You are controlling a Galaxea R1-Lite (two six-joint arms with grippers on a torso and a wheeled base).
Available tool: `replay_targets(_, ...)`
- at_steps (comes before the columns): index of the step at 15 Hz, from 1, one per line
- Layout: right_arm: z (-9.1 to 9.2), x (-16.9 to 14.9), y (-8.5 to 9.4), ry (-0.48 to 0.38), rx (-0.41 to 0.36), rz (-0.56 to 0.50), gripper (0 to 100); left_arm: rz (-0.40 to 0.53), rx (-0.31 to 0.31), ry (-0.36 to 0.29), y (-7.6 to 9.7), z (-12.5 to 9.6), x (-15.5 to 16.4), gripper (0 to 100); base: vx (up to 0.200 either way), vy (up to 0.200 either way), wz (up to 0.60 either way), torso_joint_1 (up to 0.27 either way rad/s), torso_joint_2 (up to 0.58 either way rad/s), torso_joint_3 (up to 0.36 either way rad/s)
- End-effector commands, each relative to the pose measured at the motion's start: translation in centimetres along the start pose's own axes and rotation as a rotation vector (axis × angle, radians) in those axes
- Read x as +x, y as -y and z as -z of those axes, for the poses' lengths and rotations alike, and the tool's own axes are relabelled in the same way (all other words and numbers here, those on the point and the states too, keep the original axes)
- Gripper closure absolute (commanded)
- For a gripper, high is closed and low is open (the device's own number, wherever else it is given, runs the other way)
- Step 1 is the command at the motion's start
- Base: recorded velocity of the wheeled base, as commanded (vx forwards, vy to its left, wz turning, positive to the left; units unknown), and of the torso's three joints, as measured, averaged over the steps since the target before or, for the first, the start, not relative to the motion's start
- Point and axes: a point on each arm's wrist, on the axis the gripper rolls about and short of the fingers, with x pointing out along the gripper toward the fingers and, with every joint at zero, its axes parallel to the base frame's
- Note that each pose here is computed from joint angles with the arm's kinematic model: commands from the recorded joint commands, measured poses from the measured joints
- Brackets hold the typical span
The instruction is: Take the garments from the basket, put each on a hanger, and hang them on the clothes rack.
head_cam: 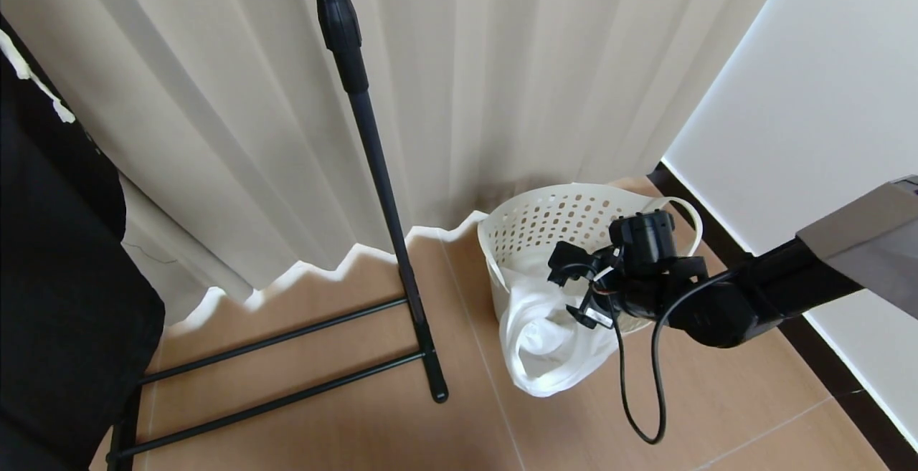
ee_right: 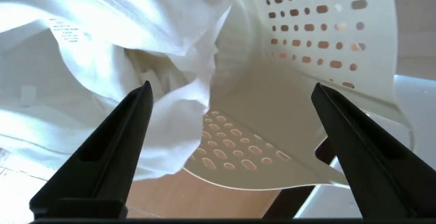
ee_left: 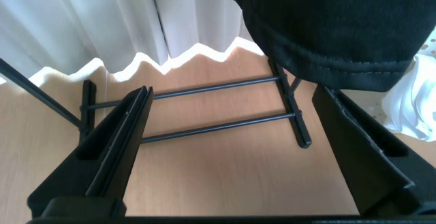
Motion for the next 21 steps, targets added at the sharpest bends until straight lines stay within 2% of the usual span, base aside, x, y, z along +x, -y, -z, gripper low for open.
replay_targets(1, 1.2, 3.6, -0.8, -0.051, -0.003, -0.011, 0, 0.000, 0.000, -0.001, 0.0, 0.0, 0.0, 0, 0.000, 0.000, 0.00, 0.000, 0.00, 0.000)
replay_targets(3, 1.7, 5.4, -0.4, -0.058, -0.005, -0.001, 0, 0.000, 0.000, -0.001, 0.0, 0.0, 0.0, 0, 0.000, 0.000, 0.00, 0.000, 0.00, 0.000)
replay_targets(6, 1.6, 6.4, -0.3, -0.051, 0.001, 0.001, 0, 0.000, 0.000, -0.001, 0.0, 0.0, 0.0, 0, 0.000, 0.000, 0.00, 0.000, 0.00, 0.000)
replay_targets(11, 2.5, 7.6, -0.5, -0.063, 0.013, 0.003, 0, 0.000, 0.000, -0.001, 0.0, 0.0, 0.0, 0, 0.000, 0.000, 0.00, 0.000, 0.00, 0.000)
replay_targets(15, 2.8, 9.5, -1.1, 0.014, 0.034, 0.048, 0, 0.000, 0.000, -0.001, 0.0, 0.0, 0.0, 0, 0.000, 0.000, 0.00, 0.000, 0.00, 0.000)
replay_targets(17, 2.6, 9.5, -1.0, 0.044, 0.037, 0.040, 0, 0.000, 0.000, -0.001, 0.0, 0.0, 0.0, 0, 0.000, 0.000, 0.00, 0.000, 0.00, 0.000)
replay_targets(21, 2.0, 9.5, -0.6, 0.101, 0.095, 0.017, 0, 0.000, 0.000, -0.001, 0.0, 0.0, 0.0, 0, 0.000, 0.000, 0.00, 0.000, 0.00, 0.000)
